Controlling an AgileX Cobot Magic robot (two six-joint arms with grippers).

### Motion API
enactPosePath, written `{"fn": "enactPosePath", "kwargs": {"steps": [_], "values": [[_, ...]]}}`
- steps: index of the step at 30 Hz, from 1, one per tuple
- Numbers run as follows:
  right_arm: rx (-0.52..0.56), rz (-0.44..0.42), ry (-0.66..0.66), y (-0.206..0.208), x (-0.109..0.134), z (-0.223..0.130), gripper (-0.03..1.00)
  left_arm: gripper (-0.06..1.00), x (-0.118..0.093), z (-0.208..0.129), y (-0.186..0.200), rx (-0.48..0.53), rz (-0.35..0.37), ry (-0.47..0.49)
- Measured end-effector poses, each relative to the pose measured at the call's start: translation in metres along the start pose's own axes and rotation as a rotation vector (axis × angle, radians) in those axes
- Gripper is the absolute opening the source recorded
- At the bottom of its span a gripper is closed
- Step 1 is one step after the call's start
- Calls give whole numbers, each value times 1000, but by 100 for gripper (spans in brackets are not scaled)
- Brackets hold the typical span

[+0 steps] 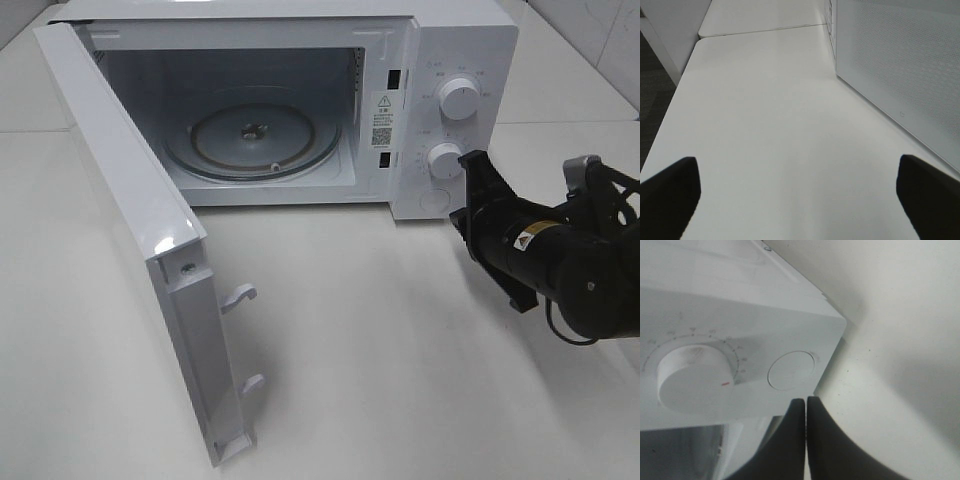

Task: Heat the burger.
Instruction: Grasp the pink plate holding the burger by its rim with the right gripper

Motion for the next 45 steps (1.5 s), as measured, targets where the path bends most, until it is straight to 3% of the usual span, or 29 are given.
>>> {"fn": "enactPosePath", "kwargs": {"steps": [1,2,4,5,6,8,9,10,12,13,19,21,22,24,25,26,27,28,30,31,36,38,40,41,45], "values": [[0,0,0,0,0,0,3,99,0,0,0,0,0,0],[19,-24,105,8,0,0,3,99,0,0,0,0,0,0],[25,-33,157,11,0,1,3,99,0,0,0,0,0,0],[43,-69,260,20,0,3,3,99,0,0,0,0,0,0],[43,-69,260,20,0,3,3,99,0,0,0,0,0,0],[74,-111,408,34,2,6,3,99,0,0,0,0,0,0],[74,-111,408,34,2,6,3,99,0,0,0,0,0,0],[114,-143,520,44,2,6,3,99,0,0,0,0,0,0],[141,-158,559,49,1,5,3,99,0,0,0,0,0,0],[190,-169,656,58,1,3,3,99,0,0,0,0,0,0],[287,-131,860,77,9,-3,5,99,0,0,0,0,0,0],[312,-99,961,84,13,-5,17,99,0,0,0,0,0,0],[312,-99,961,84,13,-5,17,99,0,0,0,0,0,0],[412,-84,1054,91,7,-16,39,99,0,0,0,0,0,0],[412,-84,1054,91,7,-16,39,99,0,0,0,0,0,0],[456,-83,1070,94,3,-21,58,99,0,0,0,0,0,0],[456,-83,1070,94,3,-21,58,99,0,0,0,0,0,0],[545,-76,1113,100,-2,-31,80,99,0,0,0,0,0,0],[571,-73,1130,102,-3,-32,86,99,0,0,0,0,0,0],[618,-74,1147,104,-4,-33,94,99,0,0,0,0,0,0],[661,-146,1151,103,-6,-7,99,99,0,0,0,0,0,0],[670,-245,1136,104,-14,16,99,99,0,0,0,0,0,0],[675,-285,1132,106,-19,24,99,99,0,0,0,0,0,0],[686,-356,1134,110,-28,39,99,99,0,0,0,0,0,0],[713,-457,1129,116,-46,60,99,99,0,0,0,0,0,0]]}}
Point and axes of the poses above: a point on each arm's last joint axis where the gripper is mounted, y pointing back along that axis away from the gripper, x along the wrist's bending axis when the last joint is at zero, z = x × y, the point moved 8 cm from there along -y, pointing out along that axis toward the gripper, and after that the axes turned 6 degrees about y, right-handed, at the moved point
